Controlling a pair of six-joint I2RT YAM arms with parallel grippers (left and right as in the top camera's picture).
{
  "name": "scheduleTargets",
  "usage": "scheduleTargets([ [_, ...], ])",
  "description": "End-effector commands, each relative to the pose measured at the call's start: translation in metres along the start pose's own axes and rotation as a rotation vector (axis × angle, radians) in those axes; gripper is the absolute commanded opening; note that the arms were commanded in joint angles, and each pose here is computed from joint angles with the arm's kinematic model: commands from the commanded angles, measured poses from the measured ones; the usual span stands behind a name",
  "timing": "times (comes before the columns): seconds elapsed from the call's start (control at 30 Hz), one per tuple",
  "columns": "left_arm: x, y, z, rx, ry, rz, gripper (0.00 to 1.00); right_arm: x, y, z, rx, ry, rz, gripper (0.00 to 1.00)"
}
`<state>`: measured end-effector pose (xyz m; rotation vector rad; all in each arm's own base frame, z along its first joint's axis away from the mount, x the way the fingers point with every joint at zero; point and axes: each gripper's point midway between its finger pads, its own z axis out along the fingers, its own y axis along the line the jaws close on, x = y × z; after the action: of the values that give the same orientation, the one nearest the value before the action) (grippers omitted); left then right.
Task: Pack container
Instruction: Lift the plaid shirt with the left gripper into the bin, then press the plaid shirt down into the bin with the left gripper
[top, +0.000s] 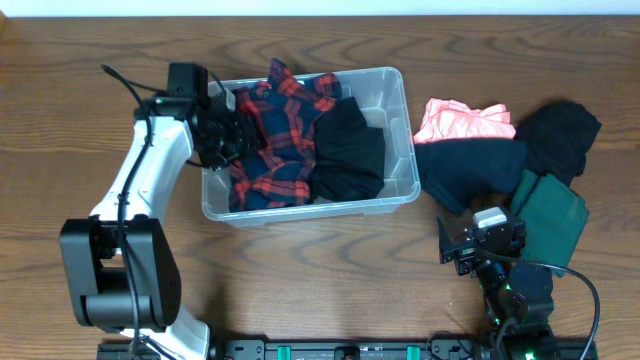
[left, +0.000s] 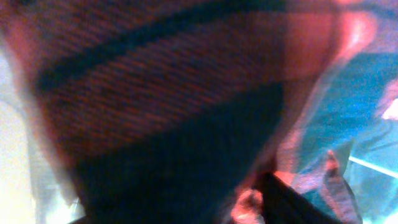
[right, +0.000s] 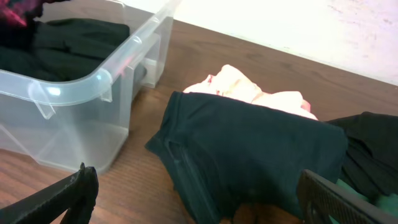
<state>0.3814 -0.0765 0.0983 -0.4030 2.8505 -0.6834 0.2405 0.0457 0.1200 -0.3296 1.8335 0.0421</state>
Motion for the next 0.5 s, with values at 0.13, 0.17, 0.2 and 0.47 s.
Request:
scheduleTargets([
  [0.13,-0.065,-0.050,-0.089,0.028,-0.270,0.131,0.66,0.002,-0.001,0.000,0.005,0.003,0.014,0.99],
  [0.17,-0.069,-0.054,-0.099,0.020,-0.296,0.153,0.66,0.002,-0.001,0.000,0.005,0.003,0.014,0.99],
  [0.2,-0.071,-0.057,-0.106,0.012,-0.313,0.170,0.66,0.002,-0.001,0.000,0.005,0.003,0.014,0.99],
  [0.47,-0.058,-0.047,-0.102,-0.200,-0.298,0.231,0.65,0.002,-0.001,0.000,0.005,0.003,0.014,0.99],
])
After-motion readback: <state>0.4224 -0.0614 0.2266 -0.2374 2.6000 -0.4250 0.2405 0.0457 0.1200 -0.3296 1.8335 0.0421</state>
